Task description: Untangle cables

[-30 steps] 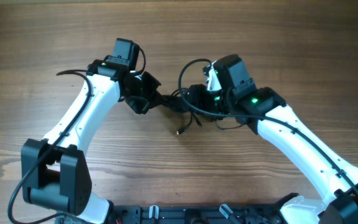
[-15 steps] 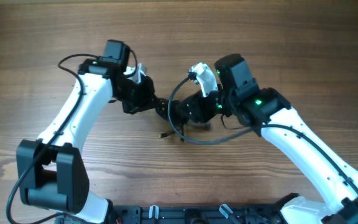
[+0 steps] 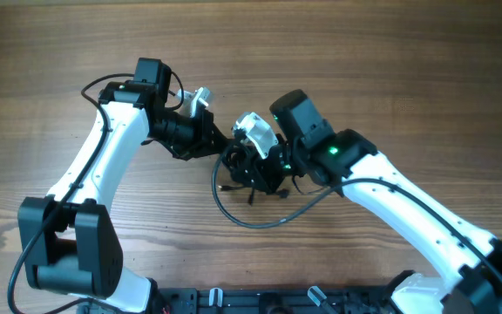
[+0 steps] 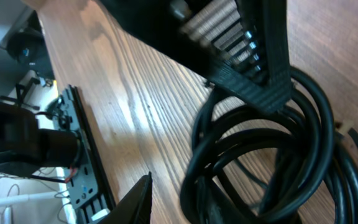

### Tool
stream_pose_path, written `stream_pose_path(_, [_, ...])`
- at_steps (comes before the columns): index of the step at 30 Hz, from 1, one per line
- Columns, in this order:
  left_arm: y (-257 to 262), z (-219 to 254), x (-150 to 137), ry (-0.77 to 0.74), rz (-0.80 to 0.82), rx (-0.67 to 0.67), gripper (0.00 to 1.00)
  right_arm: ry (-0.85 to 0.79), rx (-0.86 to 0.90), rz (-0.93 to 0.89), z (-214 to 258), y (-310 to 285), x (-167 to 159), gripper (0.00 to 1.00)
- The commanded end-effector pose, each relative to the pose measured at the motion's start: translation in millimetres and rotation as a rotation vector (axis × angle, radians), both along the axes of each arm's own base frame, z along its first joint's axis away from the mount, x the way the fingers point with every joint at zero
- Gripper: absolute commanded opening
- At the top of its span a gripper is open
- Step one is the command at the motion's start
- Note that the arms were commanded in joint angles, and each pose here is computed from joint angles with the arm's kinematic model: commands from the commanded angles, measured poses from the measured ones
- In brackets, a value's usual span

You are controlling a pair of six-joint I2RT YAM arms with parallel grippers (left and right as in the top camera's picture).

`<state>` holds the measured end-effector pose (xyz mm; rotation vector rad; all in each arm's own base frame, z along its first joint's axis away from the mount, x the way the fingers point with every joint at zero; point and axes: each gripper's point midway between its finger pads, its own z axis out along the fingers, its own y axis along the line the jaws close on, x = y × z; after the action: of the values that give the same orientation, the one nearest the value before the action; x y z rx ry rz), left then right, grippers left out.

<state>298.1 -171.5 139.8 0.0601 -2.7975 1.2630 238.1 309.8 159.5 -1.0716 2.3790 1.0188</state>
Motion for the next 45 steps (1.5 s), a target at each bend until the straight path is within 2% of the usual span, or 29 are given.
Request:
stream_pose_path(1, [-6.4,14.7,-1.7,-0.034,-0.022,-0.057,0.04,-0.009,-0.031,-0.015,-8.9,1.2,9.0,0.25])
stream_pose_path(12, [-6.5,14.7,-1.6,0.021,0.024,-0.054,0.04,-0.033,-0.023,-0.027,-11.4,5.4,17.6,0.25])
stream_pose_path(17, [-6.4,14.7,-1.7,0.036,0.036,-0.052,0.04,0.026,-0.061,-0.098,-29.5,5.2,25.4,0.17])
stream_pose_path(21, [-5.8,13.8,-1.3,0.034,0.036,-0.046,0.04,0.031,-0.045,-0.119,-27.3,8.0,29.0,0.04])
stream_pose_path(24, [1.2,5.5,0.5,0.024,0.044,0.017,0.04,0.058,-0.013,-0.177,-19.4,10.9,34.0,0.04])
stream_pose_path(29, [10.7,-4.3,2.9,0.011,0.054,0.096,0.04,0.049,0.067,-0.245,18.5,2.2,38.2,0.04])
stream_pose_path(36, [20.3,-12.7,5.1,0.0,0.063,0.17,0.04,-0.007,0.257,-0.332,100.6,-34.0,41.6,0.04])
stream_pose_path(45, [35.2,-23.5,8.0,-0.016,0.076,0.276,0.04,0.075,0.551,-0.25,173.1,-67.7,37.5,0.04])
